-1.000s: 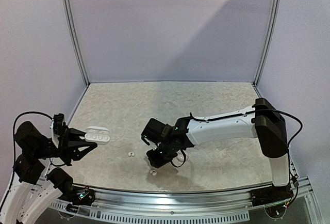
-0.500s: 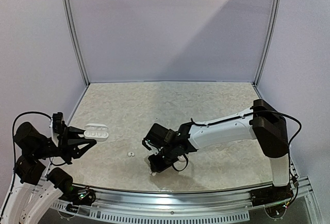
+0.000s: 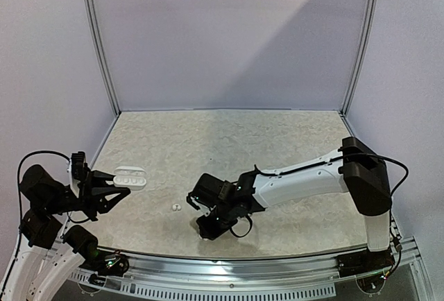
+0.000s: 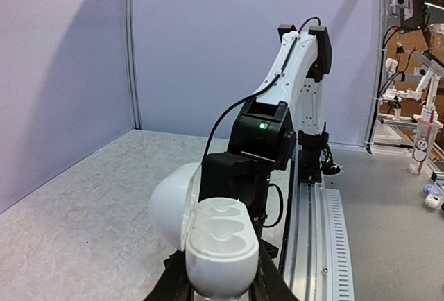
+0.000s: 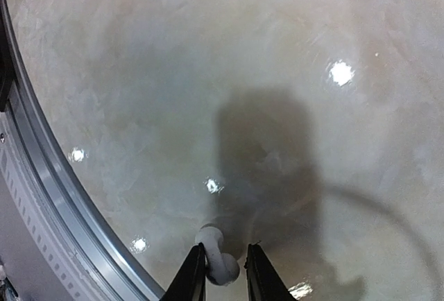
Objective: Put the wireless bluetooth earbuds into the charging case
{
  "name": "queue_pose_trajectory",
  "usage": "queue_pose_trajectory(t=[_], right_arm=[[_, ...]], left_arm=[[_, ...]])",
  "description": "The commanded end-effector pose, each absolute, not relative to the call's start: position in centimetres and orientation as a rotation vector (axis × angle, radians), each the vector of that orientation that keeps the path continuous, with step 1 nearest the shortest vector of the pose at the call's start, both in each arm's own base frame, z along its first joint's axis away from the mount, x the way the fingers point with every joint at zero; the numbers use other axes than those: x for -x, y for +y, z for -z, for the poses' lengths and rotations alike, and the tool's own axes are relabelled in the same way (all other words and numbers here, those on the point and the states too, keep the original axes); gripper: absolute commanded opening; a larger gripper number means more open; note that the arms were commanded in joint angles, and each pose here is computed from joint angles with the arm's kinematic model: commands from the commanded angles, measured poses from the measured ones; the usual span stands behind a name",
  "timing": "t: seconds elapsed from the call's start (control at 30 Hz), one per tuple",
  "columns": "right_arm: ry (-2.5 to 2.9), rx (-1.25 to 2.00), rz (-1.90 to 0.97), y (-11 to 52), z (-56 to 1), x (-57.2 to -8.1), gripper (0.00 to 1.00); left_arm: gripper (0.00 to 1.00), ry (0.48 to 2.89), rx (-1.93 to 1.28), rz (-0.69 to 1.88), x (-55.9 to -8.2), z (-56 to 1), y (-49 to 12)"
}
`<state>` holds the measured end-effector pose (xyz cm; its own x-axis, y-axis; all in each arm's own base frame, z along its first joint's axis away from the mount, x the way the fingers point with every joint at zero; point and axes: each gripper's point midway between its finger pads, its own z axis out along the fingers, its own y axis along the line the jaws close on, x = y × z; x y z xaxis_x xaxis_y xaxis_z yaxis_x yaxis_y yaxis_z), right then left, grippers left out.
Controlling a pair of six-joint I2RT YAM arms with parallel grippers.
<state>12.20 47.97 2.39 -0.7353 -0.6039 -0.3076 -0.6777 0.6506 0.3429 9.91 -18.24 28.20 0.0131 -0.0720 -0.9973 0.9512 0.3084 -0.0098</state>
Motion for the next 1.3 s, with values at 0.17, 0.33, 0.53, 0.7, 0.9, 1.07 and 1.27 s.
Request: queue_pose_trajectory(t=[0.17,0.33,0.53,0.7,0.9,1.07,1.27], right_arm=[[2.738,1.15,-0.615,46.3,-2.5,-9.2,0.12],[2.717,1.154,-0.619,46.7,-3.1,-8.9,0.12],[2.705,1.142,-0.563,46.1,-3.4,-9.5,0.23],[2.705,1.145,-0.534,45.8,-3.5,-9.7,0.22],[2.667,1.163,-0.554,46.2,-4.5,-9.8,0.24],[2.65,1.165,-0.563,46.3,-5.1,-9.8,0.25],[2.663,1.174,-0.559,46.1,-4.6,-9.5,0.2]], left_arm=[[0.0,1.276,-0.921,1.001,-10.0,-28.2,-18.1],[0.0,1.277,-0.922,1.002,-9.9,-28.1,-18.1],[0.0,1.276,-0.921,1.0,-9.9,-28.2,-18.1],[0.0,1.278,-0.922,1.0,-10.0,-28.1,-18.1],[0.0,1.281,-0.922,1.005,-10.0,-28.1,-18.2],[0.0,1.284,-0.923,1.01,-10.0,-28.0,-18.2],[0.0,1.285,-0.921,1.009,-10.0,-28.0,-18.2]])
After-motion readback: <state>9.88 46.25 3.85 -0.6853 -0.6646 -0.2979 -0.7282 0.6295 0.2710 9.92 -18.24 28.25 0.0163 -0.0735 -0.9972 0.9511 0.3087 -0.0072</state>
